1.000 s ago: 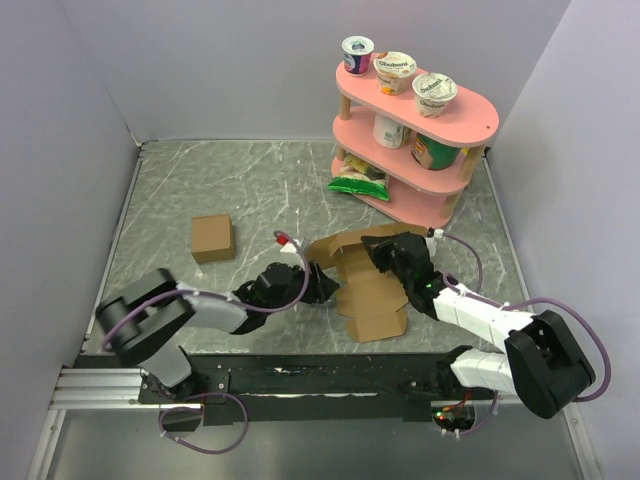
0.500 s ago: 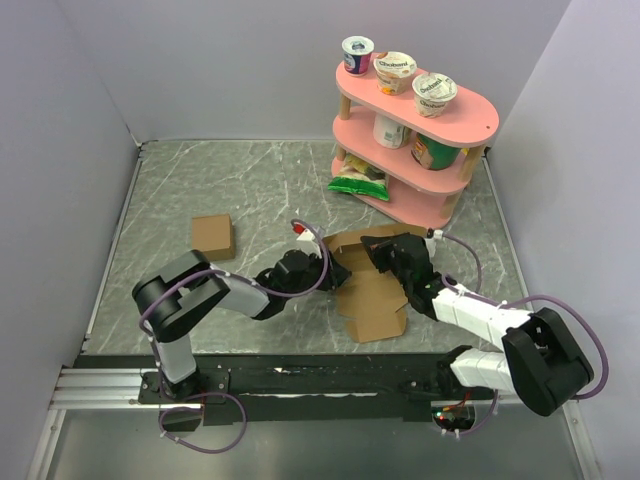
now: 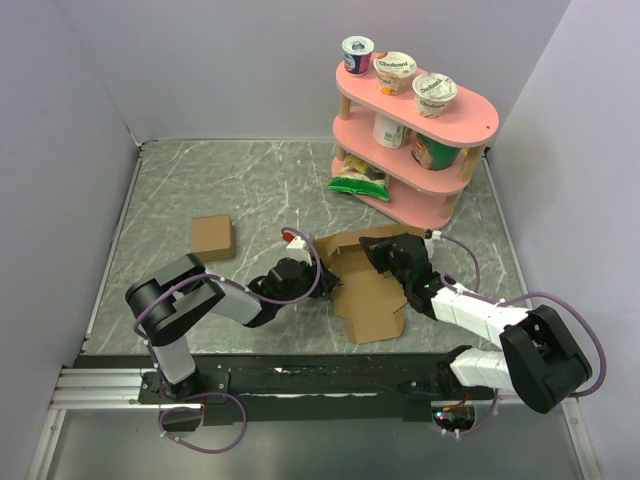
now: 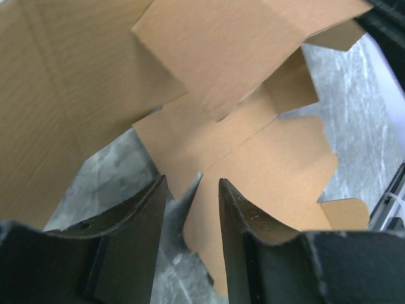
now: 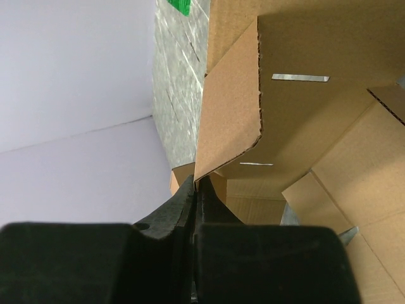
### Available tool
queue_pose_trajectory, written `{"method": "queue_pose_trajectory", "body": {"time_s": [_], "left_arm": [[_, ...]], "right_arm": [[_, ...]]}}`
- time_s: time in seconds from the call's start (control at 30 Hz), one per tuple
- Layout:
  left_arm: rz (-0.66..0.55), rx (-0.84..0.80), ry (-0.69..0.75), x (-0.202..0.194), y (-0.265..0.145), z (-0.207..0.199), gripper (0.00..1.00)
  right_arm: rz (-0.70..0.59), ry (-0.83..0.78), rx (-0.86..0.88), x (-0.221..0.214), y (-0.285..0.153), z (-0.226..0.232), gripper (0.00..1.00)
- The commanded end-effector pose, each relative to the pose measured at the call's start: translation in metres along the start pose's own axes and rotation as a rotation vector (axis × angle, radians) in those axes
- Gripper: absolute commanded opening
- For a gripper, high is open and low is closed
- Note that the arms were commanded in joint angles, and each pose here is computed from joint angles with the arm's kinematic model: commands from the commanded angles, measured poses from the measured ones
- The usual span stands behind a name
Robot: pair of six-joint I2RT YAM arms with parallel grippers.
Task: Fold the paper box
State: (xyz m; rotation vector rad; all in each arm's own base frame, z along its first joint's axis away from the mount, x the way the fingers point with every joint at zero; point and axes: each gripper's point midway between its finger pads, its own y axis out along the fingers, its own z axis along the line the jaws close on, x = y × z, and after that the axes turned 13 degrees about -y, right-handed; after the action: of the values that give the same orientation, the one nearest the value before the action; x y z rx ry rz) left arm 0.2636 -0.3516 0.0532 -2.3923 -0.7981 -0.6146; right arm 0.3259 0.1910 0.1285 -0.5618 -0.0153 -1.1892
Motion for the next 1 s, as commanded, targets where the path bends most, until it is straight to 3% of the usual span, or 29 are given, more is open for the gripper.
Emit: {"method": "queue_pose_trajectory", "body": {"time_s": [0.0, 0.2, 0.6, 0.97], "left_arm": [[-0.062, -0.032, -0.022, 0.015, -0.003, -0.012, 0.45], [-0.095, 0.024, -0.025, 0.020, -0.005, -0.001, 0.44], [-0.049, -0.092, 0.026, 0.015, 0.019, -0.029, 0.35], [-0.053, -0.140, 0.094, 0.015, 0.029, -0.041, 0.36]], "right_arm": [[-0.005, -0.005, -0.005, -0.001, 0.000, -0.005, 0.00], [0.001, -0.006, -0.005, -0.002, 0.001, -0.004, 0.00], [0.007, -0.004, -0.024, -0.004, 0.003, -0.009, 0.00], [-0.002, 0.002, -0.046, -0.003, 0.002, -0.017, 0.00]]}}
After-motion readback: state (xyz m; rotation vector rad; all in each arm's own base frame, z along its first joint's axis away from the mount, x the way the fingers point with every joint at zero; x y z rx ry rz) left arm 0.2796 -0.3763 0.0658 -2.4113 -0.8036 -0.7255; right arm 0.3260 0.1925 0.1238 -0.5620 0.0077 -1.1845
